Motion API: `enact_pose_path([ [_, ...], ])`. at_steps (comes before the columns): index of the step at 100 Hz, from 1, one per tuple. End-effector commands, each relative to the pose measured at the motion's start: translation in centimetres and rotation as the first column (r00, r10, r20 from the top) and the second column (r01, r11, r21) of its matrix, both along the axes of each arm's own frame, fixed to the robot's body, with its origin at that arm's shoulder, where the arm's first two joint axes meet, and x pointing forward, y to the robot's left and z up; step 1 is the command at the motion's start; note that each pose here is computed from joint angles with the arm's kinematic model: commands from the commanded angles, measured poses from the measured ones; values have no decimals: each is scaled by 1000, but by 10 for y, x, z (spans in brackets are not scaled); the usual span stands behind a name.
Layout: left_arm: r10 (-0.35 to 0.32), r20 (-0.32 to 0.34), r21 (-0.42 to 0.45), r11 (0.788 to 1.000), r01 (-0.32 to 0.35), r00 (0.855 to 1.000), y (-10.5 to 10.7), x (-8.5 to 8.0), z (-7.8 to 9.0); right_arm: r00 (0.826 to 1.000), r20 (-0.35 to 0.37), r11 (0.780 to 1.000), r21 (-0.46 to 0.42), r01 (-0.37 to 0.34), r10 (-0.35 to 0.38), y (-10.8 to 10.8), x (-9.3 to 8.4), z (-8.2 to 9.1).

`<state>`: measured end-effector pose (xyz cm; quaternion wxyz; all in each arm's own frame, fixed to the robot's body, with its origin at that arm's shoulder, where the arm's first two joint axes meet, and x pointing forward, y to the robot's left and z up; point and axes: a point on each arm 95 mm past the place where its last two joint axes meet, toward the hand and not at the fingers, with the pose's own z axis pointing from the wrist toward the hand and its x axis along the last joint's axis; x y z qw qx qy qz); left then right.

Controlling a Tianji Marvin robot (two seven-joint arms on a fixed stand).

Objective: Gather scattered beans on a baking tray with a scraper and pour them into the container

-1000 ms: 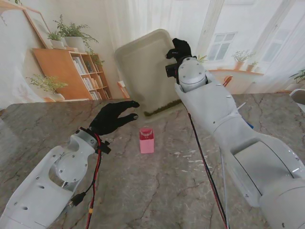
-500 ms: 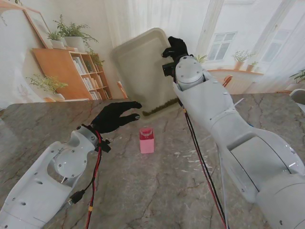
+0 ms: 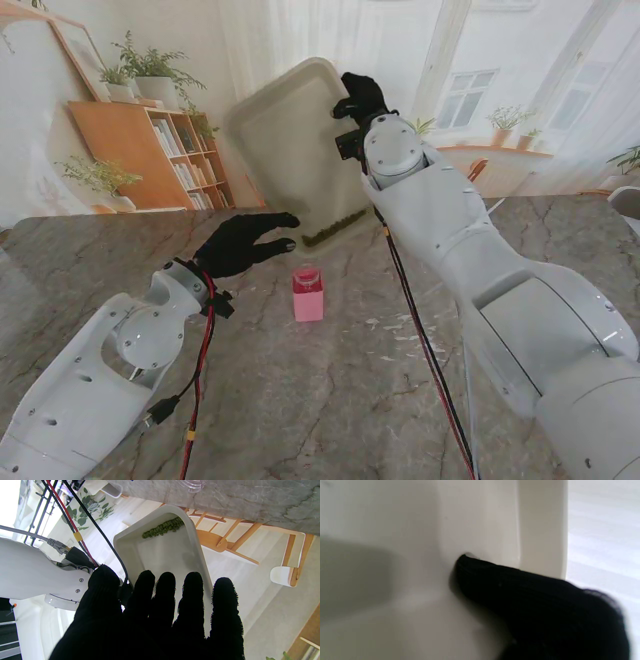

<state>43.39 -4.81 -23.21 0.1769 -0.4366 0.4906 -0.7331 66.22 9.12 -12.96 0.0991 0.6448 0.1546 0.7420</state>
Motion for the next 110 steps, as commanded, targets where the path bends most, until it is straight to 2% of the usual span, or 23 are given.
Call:
enact_pose_path([
  [1,-8,0,2,1000,8,1000,-2,0,-1,999,36,999,8,-31,31,9,0,16],
  [37,-34,33,24,999,33,999,-11,-4,5,997,55,998,-27,-55,56,13,-1,15],
  [70,-17,63,51,999,14,998,-12,-2,13,993,86,995,-54,-82,86,18,-4,18],
  [110,-10,41,50,999,8,999,-14,0,12,987,107,991,-80,-109,117,23,-13,18],
])
